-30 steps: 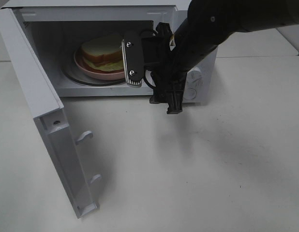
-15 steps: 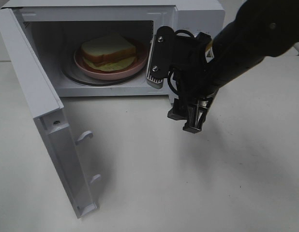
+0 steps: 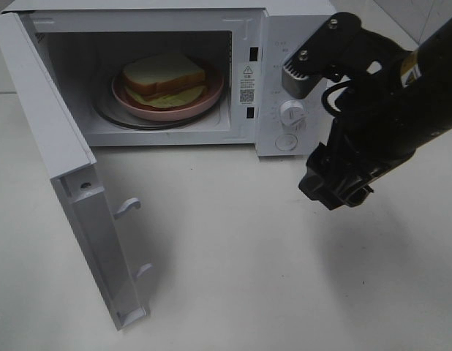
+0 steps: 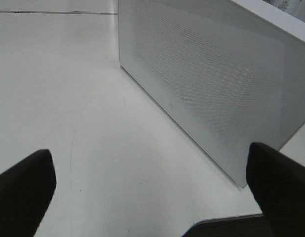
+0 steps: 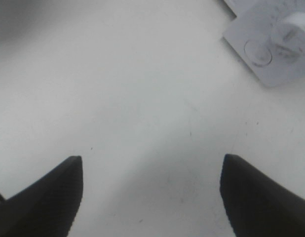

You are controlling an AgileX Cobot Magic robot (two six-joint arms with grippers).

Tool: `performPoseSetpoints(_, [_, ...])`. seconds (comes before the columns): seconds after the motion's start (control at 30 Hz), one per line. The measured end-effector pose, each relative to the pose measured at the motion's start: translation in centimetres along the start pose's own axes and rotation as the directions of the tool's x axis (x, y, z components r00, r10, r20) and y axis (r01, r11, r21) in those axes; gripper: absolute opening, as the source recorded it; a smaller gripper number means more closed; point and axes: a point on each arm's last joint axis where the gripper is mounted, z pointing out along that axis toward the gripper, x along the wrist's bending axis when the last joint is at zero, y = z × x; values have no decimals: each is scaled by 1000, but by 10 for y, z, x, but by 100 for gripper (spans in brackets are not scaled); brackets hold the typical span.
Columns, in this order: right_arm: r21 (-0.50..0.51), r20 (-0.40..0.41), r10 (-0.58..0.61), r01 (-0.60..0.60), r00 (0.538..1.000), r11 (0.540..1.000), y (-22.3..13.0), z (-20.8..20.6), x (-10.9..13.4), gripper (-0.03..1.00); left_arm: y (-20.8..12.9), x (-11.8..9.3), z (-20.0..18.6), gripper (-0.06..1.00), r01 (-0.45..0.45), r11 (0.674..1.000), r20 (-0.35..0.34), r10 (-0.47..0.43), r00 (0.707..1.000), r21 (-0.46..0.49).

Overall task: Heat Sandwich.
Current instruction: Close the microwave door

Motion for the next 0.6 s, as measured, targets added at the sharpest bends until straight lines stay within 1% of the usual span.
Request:
performPoseSetpoints(0.07, [39, -1, 68, -68, 998, 997, -7, -10, 0, 72, 0, 0, 0, 97, 0, 1000, 0, 0, 1000, 0])
performPoseSetpoints(0.23, [77, 5, 127, -127, 992, 989, -17, -27, 1, 76, 0, 0, 0, 97, 0, 1000, 0, 0, 1000, 0])
performPoseSetpoints(0.3, [83, 7, 135, -135, 991, 987, -19, -29, 1, 76, 0, 0, 0, 97, 0, 1000, 0, 0, 1000, 0])
performPoseSetpoints(0.47, [77, 13, 159, -159, 987, 984, -28, -48, 1, 77, 0, 0, 0, 97, 0, 1000, 0, 0, 1000, 0])
performPoseSetpoints(0.6, [40, 19, 171, -172, 985, 984, -36, -68, 1, 76, 0, 0, 0, 97, 0, 1000, 0, 0, 1000, 0])
